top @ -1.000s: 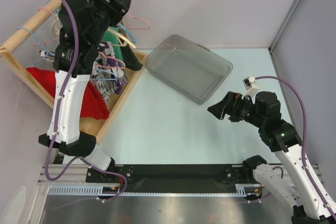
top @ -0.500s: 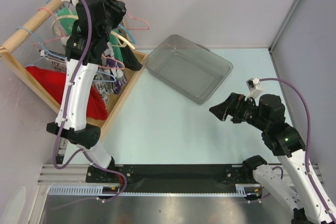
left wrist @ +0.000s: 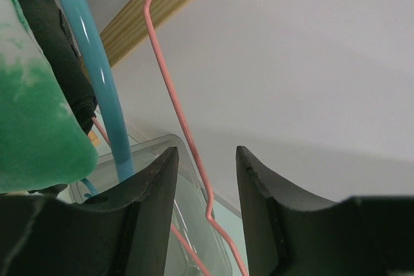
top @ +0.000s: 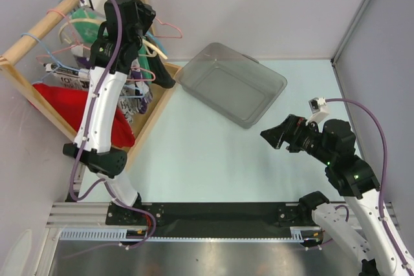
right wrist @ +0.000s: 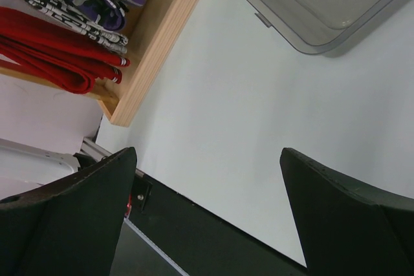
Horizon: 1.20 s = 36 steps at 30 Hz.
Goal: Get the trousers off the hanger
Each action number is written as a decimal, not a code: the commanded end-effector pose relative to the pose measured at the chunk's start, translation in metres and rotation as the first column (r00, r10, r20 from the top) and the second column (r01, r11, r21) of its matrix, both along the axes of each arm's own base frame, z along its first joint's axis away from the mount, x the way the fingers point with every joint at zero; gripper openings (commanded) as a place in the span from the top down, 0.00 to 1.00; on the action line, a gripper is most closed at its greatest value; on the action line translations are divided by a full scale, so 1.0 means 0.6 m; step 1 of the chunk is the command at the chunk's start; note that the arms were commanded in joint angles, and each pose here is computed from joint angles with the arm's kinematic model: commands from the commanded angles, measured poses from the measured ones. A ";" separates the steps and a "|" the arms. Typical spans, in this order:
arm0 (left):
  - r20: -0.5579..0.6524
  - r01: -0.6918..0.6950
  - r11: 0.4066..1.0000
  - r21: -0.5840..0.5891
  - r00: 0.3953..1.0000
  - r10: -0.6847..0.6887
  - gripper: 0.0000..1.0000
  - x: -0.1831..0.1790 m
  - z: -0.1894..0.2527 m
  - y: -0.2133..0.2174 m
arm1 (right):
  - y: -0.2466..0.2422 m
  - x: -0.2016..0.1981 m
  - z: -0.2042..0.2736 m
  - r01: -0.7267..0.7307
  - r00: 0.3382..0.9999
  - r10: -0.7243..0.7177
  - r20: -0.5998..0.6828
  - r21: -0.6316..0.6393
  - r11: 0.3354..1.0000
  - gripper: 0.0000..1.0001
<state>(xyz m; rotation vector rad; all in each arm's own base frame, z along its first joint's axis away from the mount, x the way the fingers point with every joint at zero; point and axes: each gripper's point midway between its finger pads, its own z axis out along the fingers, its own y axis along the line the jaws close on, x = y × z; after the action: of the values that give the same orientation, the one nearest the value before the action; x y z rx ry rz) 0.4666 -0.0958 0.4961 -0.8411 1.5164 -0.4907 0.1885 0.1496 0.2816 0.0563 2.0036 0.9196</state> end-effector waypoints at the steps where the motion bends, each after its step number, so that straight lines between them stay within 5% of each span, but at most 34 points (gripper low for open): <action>1: 0.008 -0.044 0.999 -0.026 0.999 0.044 0.53 0.015 0.001 0.014 | -0.006 0.003 0.033 0.027 0.999 -0.028 0.045 0.018 0.999 0.00; 11: 0.032 -0.048 0.998 -0.052 0.998 0.050 0.59 0.051 -0.005 0.013 | -0.008 0.013 0.037 0.044 0.998 -0.045 0.048 0.017 0.999 0.00; 14: 0.052 -0.048 0.997 -0.057 0.997 0.051 0.73 0.057 0.000 0.014 | -0.007 0.013 0.039 0.044 0.998 -0.045 0.050 0.019 0.999 0.00; 22: 0.108 -0.014 0.999 -0.049 0.994 0.019 0.87 0.068 0.011 0.004 | -0.008 0.013 0.038 0.046 0.998 -0.047 0.049 0.018 0.999 0.00; 25: 0.128 -0.002 0.999 -0.050 0.992 0.009 1.00 0.066 0.021 0.002 | -0.009 0.012 0.041 0.050 0.997 -0.051 0.053 0.019 0.999 0.00; 36: 0.329 -0.019 0.992 0.126 0.944 -0.023 1.00 0.022 0.135 -0.009 | -0.006 0.015 0.047 0.044 0.998 -0.046 0.051 0.026 0.999 0.00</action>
<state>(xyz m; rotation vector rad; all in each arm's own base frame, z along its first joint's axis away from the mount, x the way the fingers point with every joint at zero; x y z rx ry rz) 0.5145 -0.1039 0.4916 -0.7688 1.4428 -0.5013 0.1947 0.1463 0.2853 0.0890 1.9975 0.8942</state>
